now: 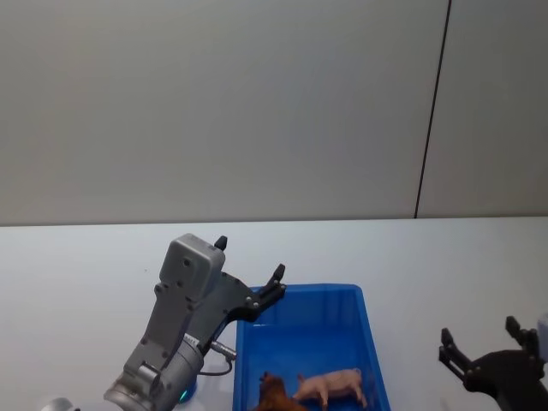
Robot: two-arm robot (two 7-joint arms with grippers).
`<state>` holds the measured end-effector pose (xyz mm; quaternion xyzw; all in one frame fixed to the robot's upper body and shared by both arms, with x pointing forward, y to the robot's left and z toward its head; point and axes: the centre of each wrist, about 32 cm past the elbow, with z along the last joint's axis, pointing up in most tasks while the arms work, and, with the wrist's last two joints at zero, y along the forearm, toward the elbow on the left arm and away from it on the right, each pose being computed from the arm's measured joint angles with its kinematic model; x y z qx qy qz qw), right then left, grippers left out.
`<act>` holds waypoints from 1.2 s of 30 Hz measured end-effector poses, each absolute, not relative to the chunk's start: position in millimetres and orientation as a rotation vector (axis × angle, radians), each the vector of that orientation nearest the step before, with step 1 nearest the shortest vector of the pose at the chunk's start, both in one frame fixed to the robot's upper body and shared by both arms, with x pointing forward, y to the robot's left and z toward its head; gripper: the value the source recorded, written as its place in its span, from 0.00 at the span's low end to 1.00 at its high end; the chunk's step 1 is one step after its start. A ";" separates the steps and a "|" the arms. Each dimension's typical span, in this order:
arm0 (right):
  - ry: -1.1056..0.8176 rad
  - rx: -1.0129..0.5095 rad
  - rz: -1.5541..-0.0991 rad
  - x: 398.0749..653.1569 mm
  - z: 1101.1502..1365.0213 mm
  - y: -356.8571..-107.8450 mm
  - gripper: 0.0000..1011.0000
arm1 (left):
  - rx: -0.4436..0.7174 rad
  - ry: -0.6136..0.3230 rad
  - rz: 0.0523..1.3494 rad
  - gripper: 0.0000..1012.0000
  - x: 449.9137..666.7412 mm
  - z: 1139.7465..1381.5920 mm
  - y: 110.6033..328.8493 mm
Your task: Pick up the two dolls from the table and place them into the box.
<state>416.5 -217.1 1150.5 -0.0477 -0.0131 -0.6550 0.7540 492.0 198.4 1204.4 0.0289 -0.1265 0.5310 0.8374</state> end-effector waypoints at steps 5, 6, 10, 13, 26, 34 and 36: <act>-0.035 -0.090 -1.446 413.1 1150.1 -220.7 0.99 | 0.061 -0.268 1.124 0.99 492.0 1204.4 198.4; -0.036 -0.086 -1.450 412.4 1150.1 -221.5 0.99 | 0.061 -0.268 1.124 0.99 492.0 1204.4 198.4; -0.039 -0.080 -1.458 411.1 1150.0 -223.0 0.99 | 0.061 -0.268 1.124 0.99 492.0 1204.4 198.4; -0.039 -0.077 -1.462 410.2 1149.9 -223.9 0.99 | 0.061 -0.268 1.124 0.99 492.0 1204.4 198.4; -0.043 -0.068 -1.473 408.2 1149.8 -226.1 0.99 | 0.083 -0.236 1.152 0.99 488.2 1203.9 204.8; -0.044 -0.066 -1.475 407.7 1149.7 -226.4 0.99 | 0.120 -0.169 1.197 0.99 481.0 1202.4 216.3; -0.044 -0.065 -1.475 407.6 1149.7 -226.5 0.99 | 0.129 -0.154 1.205 0.99 479.4 1201.8 219.0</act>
